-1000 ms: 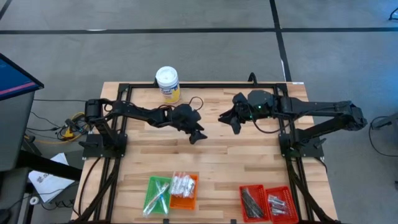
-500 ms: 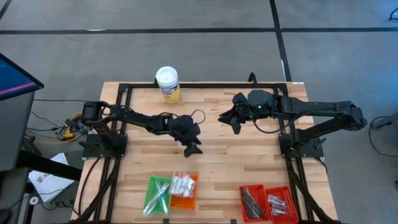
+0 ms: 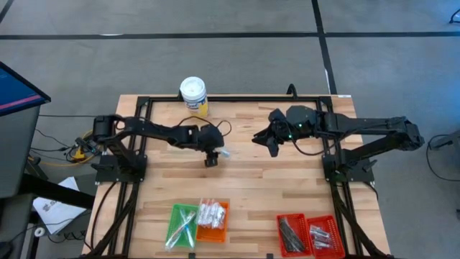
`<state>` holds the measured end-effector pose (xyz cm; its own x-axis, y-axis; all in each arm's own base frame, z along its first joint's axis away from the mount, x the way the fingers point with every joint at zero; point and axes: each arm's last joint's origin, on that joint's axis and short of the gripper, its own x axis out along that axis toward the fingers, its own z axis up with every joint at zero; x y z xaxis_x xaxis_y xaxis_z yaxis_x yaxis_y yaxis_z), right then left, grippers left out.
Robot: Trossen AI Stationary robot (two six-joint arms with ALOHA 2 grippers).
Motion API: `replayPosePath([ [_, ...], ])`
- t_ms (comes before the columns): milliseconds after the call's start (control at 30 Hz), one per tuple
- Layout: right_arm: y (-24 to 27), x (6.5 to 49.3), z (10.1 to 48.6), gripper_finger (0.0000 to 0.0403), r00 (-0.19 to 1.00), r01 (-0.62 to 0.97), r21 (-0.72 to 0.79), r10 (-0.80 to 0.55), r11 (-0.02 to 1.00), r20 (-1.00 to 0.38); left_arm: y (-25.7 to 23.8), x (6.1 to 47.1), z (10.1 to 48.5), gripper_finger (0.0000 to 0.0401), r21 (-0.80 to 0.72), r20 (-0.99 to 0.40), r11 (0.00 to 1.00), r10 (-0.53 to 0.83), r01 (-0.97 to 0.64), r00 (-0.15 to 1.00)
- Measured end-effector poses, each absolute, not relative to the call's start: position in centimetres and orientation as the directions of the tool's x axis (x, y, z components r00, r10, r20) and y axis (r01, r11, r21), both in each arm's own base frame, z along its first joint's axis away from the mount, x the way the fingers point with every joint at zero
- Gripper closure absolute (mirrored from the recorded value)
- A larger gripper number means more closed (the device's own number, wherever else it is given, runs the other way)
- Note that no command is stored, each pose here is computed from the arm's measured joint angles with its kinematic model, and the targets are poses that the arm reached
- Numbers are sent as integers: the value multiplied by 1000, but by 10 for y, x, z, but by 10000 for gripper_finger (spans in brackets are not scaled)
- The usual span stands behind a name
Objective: Pick & Place Travel size toiletries
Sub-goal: Put the blue toothbrush into the green basket
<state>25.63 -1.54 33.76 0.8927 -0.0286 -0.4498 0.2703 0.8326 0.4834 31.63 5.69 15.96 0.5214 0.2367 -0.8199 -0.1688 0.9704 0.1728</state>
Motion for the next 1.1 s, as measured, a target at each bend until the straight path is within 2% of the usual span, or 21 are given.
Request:
replayPosePath([
  [100, -13, 256, 338, 285, 893, 264, 486, -20, 833, -450, 71, 310, 158, 178, 130, -844, 969, 218, -208, 490],
  [300, -11, 256, 337, 285, 891, 259, 484, -13, 836, -454, 93, 291, 143, 178, -93, -891, 966, 28, -241, 454],
  [500, -12, 256, 337, 285, 890, 259, 476, -16, 841, -457, 89, 276, 126, 178, -10, -915, 990, 47, -141, 401],
  [700, -14, 257, 337, 285, 889, 267, 474, -25, 839, -457, 81, 267, 116, 184, -54, -928, 977, 27, -206, 373],
  [800, -16, 260, 333, 285, 884, 278, 470, -31, 838, -467, 73, 267, 114, 214, -53, -933, 973, 33, -227, 359],
  [933, -17, 266, 330, 285, 881, 282, 470, -32, 836, -471, 62, 269, 114, 294, -100, -935, 959, 1, -267, 356],
  [1033, -17, 270, 322, 285, 862, 300, 465, -28, 833, -506, 57, 270, 114, 373, -159, -935, 912, -15, -379, 355],
  [1100, -15, 274, 319, 285, 858, 307, 478, -22, 823, -513, 56, 269, 115, 384, -208, -932, 847, -21, -489, 361],
])
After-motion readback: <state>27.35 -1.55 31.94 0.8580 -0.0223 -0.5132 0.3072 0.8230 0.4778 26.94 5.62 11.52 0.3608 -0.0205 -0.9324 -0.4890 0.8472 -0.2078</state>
